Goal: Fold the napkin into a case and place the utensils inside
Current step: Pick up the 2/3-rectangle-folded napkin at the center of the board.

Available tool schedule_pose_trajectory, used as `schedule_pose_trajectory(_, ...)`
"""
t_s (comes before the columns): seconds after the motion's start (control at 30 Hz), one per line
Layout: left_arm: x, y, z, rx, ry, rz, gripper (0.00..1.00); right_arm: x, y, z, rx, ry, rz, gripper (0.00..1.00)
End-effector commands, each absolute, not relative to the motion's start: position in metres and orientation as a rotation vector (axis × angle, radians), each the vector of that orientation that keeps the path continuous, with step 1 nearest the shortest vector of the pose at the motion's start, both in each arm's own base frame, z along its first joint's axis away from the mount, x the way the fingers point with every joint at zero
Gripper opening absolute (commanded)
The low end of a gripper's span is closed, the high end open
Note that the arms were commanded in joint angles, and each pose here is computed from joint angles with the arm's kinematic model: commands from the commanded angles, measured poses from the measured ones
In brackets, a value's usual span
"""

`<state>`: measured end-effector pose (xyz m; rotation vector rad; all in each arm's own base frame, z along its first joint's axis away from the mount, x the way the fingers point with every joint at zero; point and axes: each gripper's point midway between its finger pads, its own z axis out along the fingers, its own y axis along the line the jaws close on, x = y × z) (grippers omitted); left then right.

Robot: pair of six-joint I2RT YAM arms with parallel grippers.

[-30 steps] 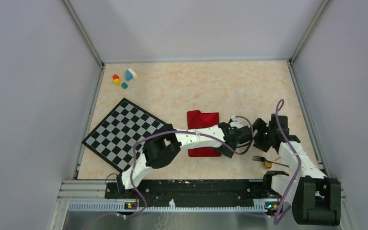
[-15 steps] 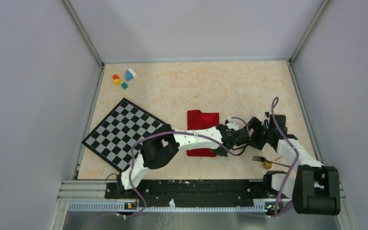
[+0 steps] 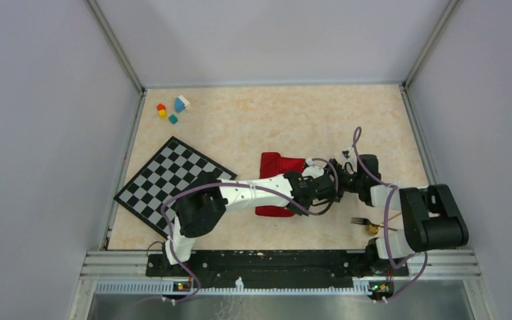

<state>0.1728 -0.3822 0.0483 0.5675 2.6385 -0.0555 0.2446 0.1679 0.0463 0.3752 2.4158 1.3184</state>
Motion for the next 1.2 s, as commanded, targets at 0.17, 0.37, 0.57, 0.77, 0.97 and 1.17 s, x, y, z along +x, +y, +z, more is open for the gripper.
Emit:
schedule_pose_trajectory(0.17, 0.175, -0.389, 0.072, 0.556, 2.605, -0.156, 0.0, 0.265, 0.204, 0.042, 0.407, 2.34, 1.442, 0.74)
schedule_pose_trajectory(0.37, 0.174, -0.389, 0.072, 0.557, 2.61, -0.16, 0.0, 0.282, 0.205, 0.032, 0.439, 2.327, 1.421, 0.65)
schedule_pose_trajectory(0.57, 0.174, -0.388, 0.072, 0.557, 2.606, -0.157, 0.0, 0.298, 0.208, 0.027, 0.446, 2.314, 1.425, 0.55)
schedule_pose_trajectory(0.77, 0.174, -0.387, 0.073, 0.555, 2.605, -0.157, 0.0, 0.307, 0.209, 0.018, 0.456, 2.311, 1.423, 0.52)
schedule_pose_trajectory(0.97, 0.174, -0.386, 0.073, 0.554, 2.605, -0.155, 0.0, 0.318, 0.21, 0.016, 0.451, 2.282, 1.409, 0.45)
schedule_pose_trajectory(1.17, 0.171, -0.392, 0.072, 0.564, 2.608, -0.211, 0.0, 0.33, 0.212, 0.02, 0.404, 2.214, 1.419, 0.03)
